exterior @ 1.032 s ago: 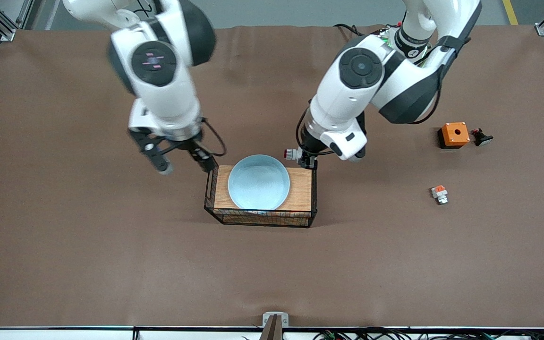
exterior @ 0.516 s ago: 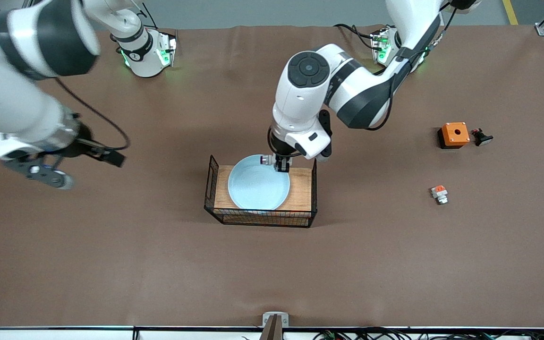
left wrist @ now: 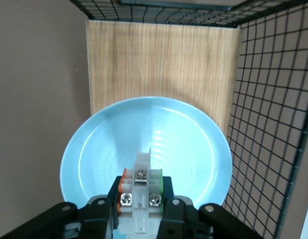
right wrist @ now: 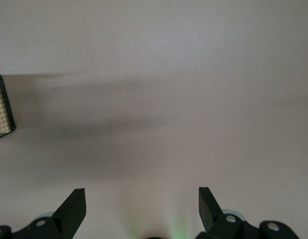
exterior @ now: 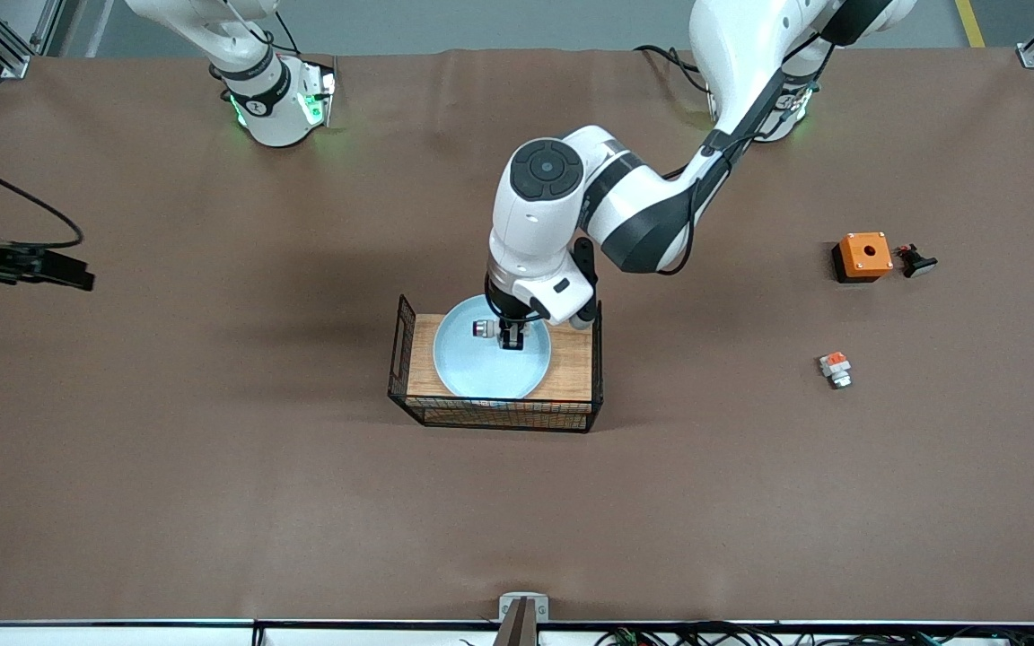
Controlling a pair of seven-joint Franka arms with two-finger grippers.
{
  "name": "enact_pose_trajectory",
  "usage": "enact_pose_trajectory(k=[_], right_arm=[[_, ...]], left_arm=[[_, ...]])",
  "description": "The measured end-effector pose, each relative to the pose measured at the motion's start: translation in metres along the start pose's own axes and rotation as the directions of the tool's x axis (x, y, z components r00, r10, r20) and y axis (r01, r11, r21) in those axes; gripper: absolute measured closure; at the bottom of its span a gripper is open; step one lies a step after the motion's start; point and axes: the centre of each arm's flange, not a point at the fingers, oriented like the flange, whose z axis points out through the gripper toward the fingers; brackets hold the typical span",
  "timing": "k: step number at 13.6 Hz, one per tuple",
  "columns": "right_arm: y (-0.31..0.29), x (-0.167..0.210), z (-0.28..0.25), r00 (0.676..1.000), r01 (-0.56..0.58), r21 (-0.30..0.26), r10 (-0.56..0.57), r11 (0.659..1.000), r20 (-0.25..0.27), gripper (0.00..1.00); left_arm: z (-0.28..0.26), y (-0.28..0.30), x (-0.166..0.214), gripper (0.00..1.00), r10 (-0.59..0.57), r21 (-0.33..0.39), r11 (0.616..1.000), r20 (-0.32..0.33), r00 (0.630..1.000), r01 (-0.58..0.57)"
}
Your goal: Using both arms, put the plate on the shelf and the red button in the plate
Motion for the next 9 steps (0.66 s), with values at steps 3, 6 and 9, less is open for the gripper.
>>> enact_pose_trajectory(k=[3, 6, 9], right_arm=[[0.021, -0.001, -0.011, 1.000, -0.016, 0.005, 0.017, 1.000, -0.025, 0.00], [0.020, -0.003, -0.024, 0.998, -0.016, 0.003, 0.016, 1.000, -0.053, 0.00], [0.017, -0.008, -0.024, 0.999, -0.037, 0.006, 0.038, 0.999, -0.027, 0.00]], left_arm=[[0.013, 0.001, -0.002, 0.66, 0.000, -0.007, 1.000, 0.016, 1.000, 0.000], [0.023, 0.002, -0.002, 0.66, -0.002, -0.013, 1.000, 0.027, 1.000, 0.003], [0.031, 0.004, 0.000, 0.66, -0.006, -0.014, 1.000, 0.029, 1.000, 0.006]])
